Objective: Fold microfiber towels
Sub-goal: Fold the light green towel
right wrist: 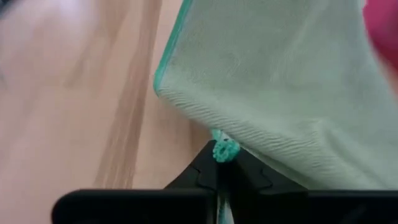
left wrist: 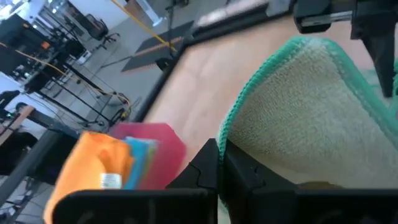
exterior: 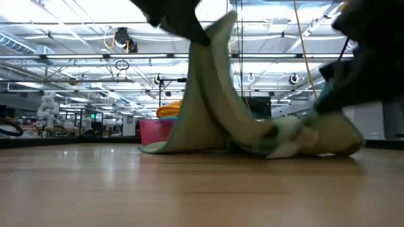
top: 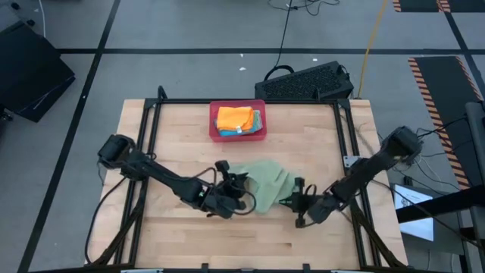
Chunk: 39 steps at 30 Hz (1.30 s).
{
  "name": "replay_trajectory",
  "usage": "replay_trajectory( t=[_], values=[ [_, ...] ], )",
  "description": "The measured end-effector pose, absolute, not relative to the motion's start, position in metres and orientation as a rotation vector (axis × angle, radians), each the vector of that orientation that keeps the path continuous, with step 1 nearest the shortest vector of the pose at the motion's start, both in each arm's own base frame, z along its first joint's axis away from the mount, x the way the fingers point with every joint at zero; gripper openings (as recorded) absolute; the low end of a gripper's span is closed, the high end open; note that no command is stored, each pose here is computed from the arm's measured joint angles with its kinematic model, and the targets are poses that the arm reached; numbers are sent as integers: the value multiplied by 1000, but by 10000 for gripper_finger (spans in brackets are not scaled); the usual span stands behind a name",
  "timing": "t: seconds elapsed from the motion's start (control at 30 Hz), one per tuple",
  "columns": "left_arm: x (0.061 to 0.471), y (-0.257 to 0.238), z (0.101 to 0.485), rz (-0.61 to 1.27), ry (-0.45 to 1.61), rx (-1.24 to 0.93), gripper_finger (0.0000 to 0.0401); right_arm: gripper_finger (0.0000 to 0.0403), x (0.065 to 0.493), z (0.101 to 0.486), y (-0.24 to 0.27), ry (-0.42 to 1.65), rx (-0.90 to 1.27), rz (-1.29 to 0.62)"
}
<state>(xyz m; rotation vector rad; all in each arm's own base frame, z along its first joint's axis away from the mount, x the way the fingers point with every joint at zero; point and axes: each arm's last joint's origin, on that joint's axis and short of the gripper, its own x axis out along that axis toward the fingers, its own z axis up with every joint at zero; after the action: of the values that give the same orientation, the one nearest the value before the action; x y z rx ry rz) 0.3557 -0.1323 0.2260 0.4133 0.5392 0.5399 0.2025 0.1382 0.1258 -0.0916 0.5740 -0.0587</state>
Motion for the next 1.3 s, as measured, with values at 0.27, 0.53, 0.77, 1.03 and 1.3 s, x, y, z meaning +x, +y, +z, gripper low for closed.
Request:
replay_trajectory(
  t=[0.27,0.53,0.77,1.03,1.3],
  values=[
    [327,-111,280,577,504,401,10,6,174,198,105,436,-37,-82],
    [296,-90,313,626,479,250,6,6,142,243,75,279,85,43],
    [281,-106,324,532,441,173,4,3,136,250,72,254,111,119],
    [276,-116,321,435,480,143,20,18,139,245,72,281,62,101],
    [292,-128,287,322,641,177,16,5,145,239,75,322,12,101]
  ],
)
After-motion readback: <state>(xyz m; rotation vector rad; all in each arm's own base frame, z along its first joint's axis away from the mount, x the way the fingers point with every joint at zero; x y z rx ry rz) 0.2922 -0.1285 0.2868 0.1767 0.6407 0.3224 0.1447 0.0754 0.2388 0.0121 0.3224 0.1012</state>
